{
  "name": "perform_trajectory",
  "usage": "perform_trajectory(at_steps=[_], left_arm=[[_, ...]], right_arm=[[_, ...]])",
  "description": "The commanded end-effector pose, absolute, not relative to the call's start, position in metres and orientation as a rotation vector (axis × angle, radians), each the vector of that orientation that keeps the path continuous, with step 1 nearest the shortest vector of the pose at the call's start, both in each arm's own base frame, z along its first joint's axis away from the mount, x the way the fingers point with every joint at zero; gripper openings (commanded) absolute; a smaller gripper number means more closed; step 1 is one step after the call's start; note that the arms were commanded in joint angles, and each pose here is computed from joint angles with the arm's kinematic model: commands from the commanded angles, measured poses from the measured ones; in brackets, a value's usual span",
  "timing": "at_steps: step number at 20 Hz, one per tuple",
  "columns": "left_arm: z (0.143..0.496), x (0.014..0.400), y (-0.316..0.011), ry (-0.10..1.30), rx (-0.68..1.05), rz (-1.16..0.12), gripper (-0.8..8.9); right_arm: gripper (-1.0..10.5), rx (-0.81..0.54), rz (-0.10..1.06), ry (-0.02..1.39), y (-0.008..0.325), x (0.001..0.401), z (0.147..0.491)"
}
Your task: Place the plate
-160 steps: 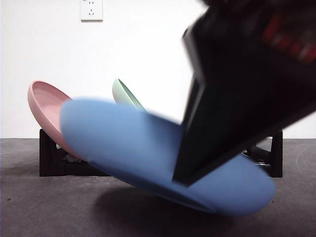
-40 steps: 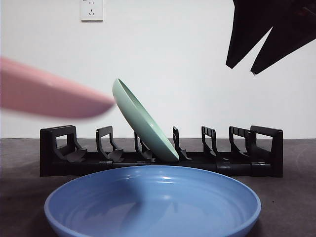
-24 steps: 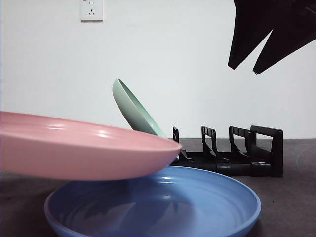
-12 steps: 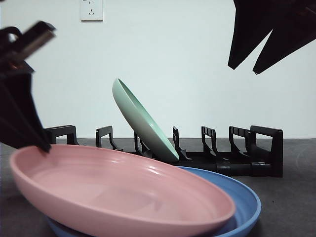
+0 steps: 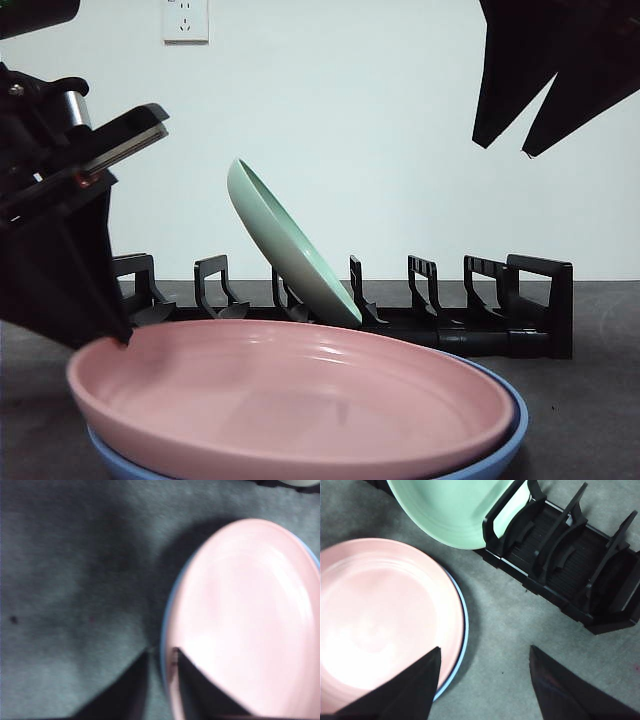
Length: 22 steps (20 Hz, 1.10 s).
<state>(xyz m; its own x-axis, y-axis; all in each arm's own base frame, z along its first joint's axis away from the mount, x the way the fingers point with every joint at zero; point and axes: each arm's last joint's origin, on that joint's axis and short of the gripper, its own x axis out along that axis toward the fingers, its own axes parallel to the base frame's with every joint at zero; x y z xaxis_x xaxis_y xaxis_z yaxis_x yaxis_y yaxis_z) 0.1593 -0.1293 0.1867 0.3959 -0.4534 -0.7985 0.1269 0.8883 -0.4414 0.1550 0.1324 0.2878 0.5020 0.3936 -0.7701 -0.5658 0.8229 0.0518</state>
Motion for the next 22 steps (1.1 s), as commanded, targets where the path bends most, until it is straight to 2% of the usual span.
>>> perform_trajectory(at_steps=[1,2,5,11,17,22], left_arm=[[0.186,0.159,-0.132,1.114,-0.325,-0.378,1.97],[0.186,0.159,-0.132,1.113,-0.326,-0.379,1.97],[0.192,0.159,-0.13,1.103,-0.324,-0.381,3.52],[0.249,0.154,-0.097,1.01,-0.147,-0.321,3.44],[0.326,0.134,-0.05,0.801,-0.003,-0.203,3.43],[0.352,0.124,-0.025,0.697,-0.01,-0.083,3.43]], right_arm=[[2.8,-0.221,0.587,0.864,0.134,0.156,0.29],[2.8,-0.22,0.587,0.864,0.134,0.156,0.29],[2.8,-0.218,0.586,0.864,0.134,0.156,0.29],[2.8,-0.205,0.581,0.864,0.135,0.156,0.29],[2.8,-0.172,0.587,0.838,0.137,0.158,0.292],[2.8,-0.113,0.622,0.826,0.139,0.159,0.296]])
